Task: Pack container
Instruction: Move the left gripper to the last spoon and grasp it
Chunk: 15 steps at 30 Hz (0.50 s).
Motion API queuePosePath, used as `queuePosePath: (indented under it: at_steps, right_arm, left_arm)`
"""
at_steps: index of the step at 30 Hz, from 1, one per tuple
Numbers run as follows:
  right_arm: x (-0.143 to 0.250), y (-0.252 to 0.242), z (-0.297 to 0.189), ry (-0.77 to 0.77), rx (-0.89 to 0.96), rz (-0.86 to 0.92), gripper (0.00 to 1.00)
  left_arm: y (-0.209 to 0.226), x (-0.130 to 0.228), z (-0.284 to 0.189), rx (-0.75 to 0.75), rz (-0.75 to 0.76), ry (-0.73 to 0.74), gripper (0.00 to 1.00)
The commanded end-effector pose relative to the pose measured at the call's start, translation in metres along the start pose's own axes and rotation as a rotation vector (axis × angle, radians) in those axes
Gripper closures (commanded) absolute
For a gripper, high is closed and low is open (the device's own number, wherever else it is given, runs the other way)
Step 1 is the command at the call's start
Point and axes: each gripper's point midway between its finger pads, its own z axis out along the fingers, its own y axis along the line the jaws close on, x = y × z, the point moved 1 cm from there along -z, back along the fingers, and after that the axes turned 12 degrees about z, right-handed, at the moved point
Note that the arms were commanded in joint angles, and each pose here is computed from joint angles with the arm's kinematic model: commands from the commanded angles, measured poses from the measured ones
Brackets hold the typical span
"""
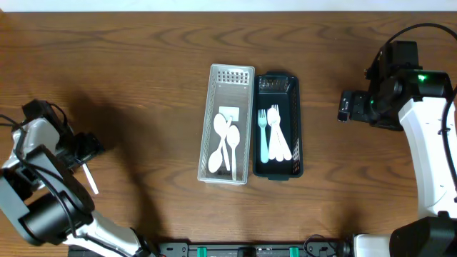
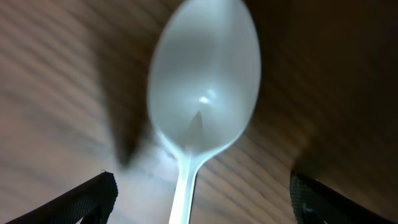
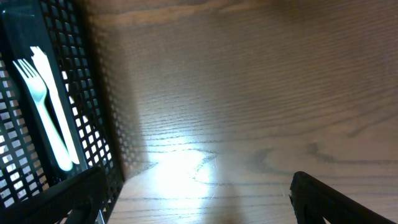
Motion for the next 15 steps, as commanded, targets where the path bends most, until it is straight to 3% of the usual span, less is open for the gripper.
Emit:
queuePosePath:
  at_steps: [1,7,10,15]
  right_arm:
    - [-0.001,-0.001,-0.001,0.000,-0.006,-0.008,0.03]
    - [-0.001,-0.001,-0.001,0.001,-0.006,-0.009,0.03]
    - [0.000,-0.001,-0.001,0.001,-0.006,-0.009,0.03]
    - [0.000,-0.001,-0.001,0.001,-0.005,-0.009,0.03]
  left_arm:
    - [-0.003,0.004,0.015,0.023,0.025,0.040,0.09]
    - [-0.005,0.009,0.030,0.034,0.025,0.085,0.12]
    - [-0.011,0.009,0.030,0.069,0.024,0.080,0.23]
    - [-0.011,0.011,0.029,0.074,0.024,0.090,0.50]
